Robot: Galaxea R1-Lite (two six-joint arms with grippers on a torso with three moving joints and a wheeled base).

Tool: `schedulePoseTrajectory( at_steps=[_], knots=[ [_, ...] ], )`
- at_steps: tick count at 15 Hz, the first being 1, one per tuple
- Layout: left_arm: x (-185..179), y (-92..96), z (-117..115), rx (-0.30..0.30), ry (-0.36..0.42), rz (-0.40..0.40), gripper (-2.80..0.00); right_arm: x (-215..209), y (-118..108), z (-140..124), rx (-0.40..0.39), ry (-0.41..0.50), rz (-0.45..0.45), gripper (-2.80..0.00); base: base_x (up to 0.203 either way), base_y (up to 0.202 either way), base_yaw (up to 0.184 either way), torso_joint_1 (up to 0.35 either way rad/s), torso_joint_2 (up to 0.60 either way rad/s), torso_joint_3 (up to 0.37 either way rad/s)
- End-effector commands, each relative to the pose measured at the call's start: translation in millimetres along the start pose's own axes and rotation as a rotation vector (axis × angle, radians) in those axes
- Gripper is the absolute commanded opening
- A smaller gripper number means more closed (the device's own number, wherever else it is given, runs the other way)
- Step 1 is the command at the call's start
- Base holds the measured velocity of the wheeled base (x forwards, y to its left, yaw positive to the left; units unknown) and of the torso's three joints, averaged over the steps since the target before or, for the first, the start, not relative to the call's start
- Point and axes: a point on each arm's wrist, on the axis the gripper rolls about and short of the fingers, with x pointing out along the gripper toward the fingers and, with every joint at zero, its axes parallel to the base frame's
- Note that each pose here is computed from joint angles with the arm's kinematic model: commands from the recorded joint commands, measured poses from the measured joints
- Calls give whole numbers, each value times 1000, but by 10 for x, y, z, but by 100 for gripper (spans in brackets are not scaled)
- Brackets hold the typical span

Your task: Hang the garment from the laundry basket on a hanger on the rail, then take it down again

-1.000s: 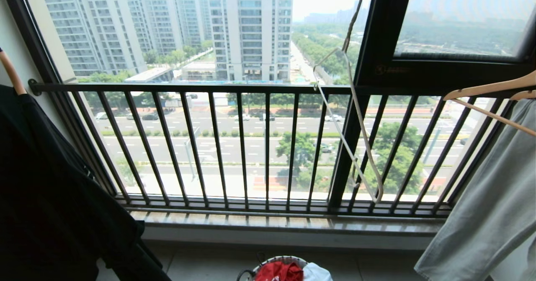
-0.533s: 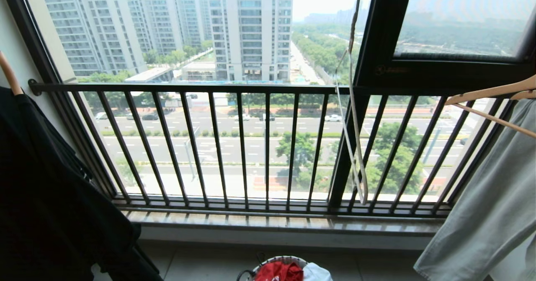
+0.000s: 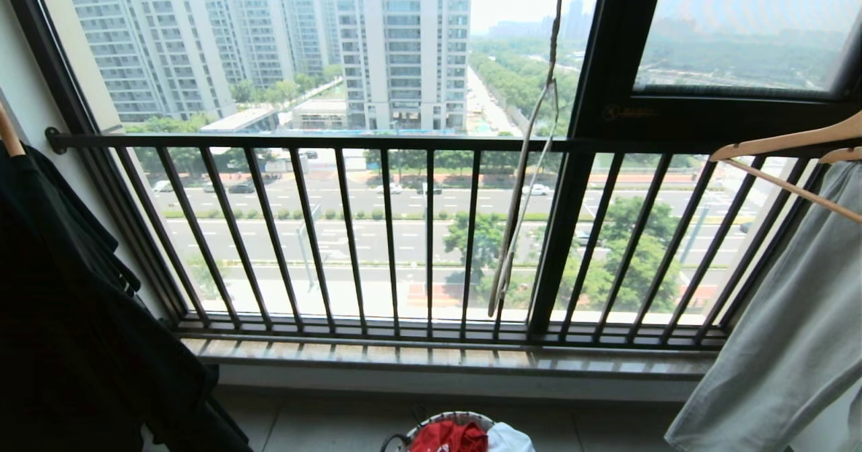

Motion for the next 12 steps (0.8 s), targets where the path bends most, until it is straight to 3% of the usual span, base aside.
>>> schedulePoseTrajectory(
  at_steps=[1, 12],
  knots=[
    [1, 0, 0, 0, 1, 1, -280, 1, 0, -2, 0, 2, 1, -280, 0, 0, 0, 0, 0, 0],
    [1, 0, 0, 0, 1, 1, -280, 1, 0, -2, 1, 2, 1, -280, 0, 0, 0, 0, 0, 0]
  ],
)
